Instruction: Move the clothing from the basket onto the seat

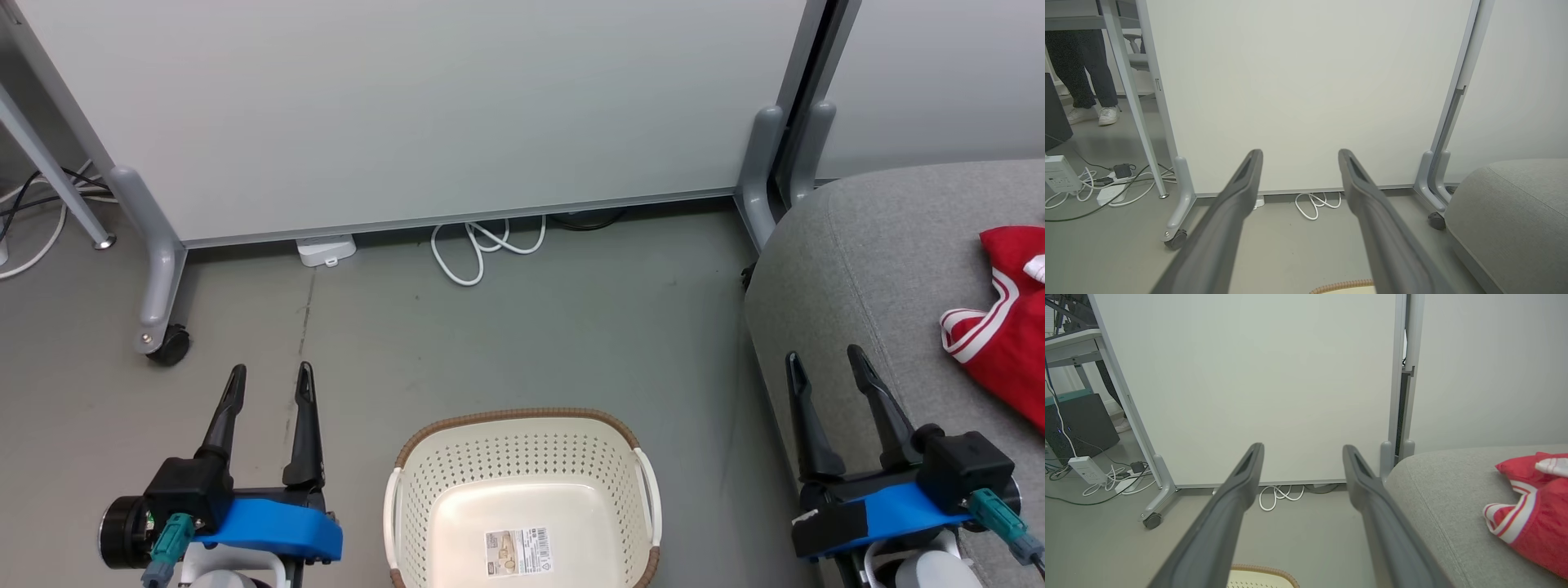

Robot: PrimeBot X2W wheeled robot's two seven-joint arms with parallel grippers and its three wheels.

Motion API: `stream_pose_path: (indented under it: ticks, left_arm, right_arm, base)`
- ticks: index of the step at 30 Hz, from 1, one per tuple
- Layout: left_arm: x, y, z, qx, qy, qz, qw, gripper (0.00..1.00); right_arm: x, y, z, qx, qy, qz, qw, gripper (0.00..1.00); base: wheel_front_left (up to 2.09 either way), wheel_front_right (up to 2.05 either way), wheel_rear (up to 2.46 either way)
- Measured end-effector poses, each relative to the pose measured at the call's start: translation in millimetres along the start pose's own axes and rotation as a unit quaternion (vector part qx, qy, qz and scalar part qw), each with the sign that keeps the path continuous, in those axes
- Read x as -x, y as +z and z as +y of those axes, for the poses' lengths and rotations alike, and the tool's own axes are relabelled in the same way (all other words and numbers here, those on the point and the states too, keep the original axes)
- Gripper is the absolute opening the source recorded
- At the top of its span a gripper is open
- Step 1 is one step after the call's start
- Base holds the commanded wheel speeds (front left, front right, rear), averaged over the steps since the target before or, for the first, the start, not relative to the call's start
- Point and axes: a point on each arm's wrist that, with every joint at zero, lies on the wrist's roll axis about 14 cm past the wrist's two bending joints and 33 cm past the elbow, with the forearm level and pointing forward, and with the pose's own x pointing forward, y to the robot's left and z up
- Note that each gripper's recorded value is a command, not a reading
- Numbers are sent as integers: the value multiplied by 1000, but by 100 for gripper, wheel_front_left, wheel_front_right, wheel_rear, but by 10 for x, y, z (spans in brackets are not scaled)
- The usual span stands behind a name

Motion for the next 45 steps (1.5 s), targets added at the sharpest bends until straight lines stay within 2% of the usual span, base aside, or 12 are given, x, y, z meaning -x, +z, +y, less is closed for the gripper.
stream_pose_path:
  ticks: [6, 7, 13, 24, 45]
  left_arm:
    - [8, -1, 26, -5, 4, 1, 1000, 100]
    - [18, -22, 27, -5, 4, 4, 1000, 0]
    - [209, -361, 52, 7, 14, 60, 998, 0]
    - [200, -377, 134, 118, 48, 67, 990, 0]
    - [140, -330, 203, 282, 79, 60, 954, 0]
  right_arm:
    - [-5, -12, 17, -1, 2, 2, 1000, 100]
    - [3, -31, 15, -2, 1, 5, 1000, 0]
    - [117, -271, -21, -11, -8, 44, 999, 0]
    - [152, -300, -164, -116, -49, 55, 991, 0]
    - [203, -317, -330, -277, -97, 55, 954, 0]
  base:
    - [0, 0, 0]
    - [0, 0, 0]
    - [0, 0, 0]
    - [0, 0, 0]
    - [0, 0, 0]
